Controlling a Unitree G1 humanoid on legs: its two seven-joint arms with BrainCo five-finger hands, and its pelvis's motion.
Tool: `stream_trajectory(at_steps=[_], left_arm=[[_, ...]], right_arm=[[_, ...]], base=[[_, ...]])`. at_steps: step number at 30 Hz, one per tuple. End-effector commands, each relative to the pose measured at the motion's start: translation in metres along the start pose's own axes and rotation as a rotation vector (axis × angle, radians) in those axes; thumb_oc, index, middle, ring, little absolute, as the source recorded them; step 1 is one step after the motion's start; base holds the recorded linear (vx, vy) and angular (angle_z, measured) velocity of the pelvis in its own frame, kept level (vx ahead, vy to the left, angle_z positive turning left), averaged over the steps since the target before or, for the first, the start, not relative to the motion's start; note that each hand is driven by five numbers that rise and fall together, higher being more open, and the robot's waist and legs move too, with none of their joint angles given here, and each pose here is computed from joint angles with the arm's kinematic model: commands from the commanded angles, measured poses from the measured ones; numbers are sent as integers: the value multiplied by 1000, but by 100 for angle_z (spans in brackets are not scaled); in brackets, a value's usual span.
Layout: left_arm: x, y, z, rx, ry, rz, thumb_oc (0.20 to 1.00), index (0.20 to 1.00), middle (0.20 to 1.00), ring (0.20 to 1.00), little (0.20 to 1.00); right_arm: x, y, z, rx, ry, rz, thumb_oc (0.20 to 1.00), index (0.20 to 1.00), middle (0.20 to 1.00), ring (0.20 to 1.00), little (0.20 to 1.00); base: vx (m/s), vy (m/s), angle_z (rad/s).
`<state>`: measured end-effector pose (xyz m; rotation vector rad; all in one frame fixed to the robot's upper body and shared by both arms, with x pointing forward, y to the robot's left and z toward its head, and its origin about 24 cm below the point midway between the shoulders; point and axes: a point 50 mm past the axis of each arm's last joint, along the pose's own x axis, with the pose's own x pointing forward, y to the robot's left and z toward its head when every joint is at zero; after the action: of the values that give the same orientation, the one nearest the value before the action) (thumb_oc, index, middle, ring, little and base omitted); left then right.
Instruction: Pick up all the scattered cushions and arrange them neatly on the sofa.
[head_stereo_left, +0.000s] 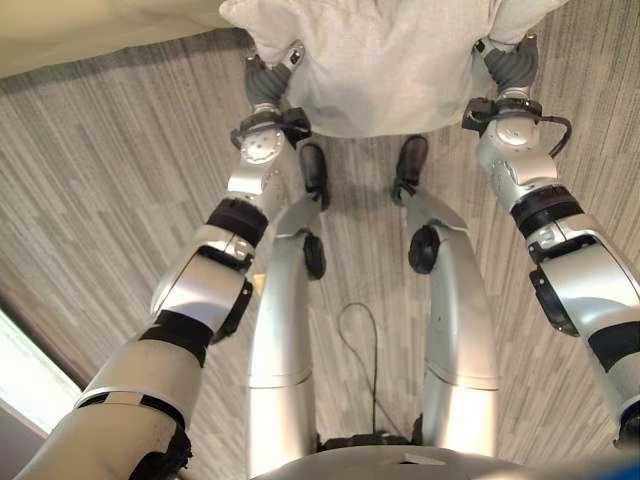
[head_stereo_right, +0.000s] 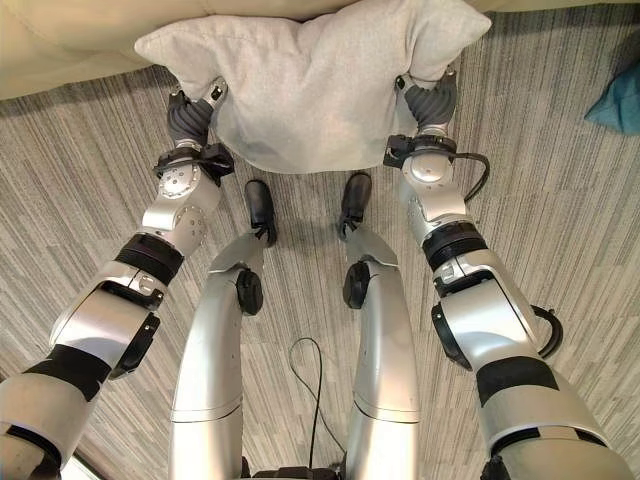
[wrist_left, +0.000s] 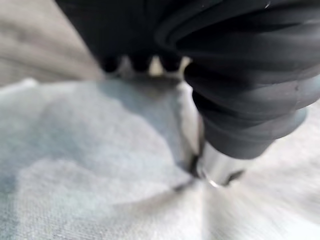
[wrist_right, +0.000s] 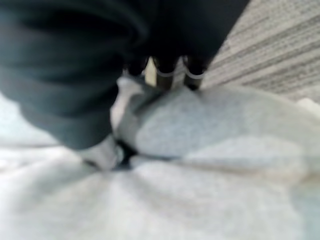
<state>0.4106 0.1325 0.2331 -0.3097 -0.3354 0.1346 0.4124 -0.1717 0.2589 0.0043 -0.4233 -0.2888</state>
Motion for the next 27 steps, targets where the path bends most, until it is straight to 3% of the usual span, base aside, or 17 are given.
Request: stream_trajectory(at_steps=[1,11,20,27], left_arm=[[-22,-21,-17,-100,-23,-99,200,200,200,200,200],[-46,-22,-21,-147,-71,-170,200,200,200,200,200],[-84,-7,-37,-135,-89,-204,200,200,200,200,200],[-116,7,-46,-117,-84,-231,200,200,200,200,200]], right_arm=[[-42,73,-6,124,-66,280,200,200,200,200,200],[-56,54,-13,178,-104,252,200,200,200,200,200],[-98,31,-40,142,-113,251,200,200,200,200,200],[-147,15,-77,128,14,293,200,200,200,200,200]], base=[[-50,-3,2],[-60,-4,1],[-4,6,6],[23,-2,8]])
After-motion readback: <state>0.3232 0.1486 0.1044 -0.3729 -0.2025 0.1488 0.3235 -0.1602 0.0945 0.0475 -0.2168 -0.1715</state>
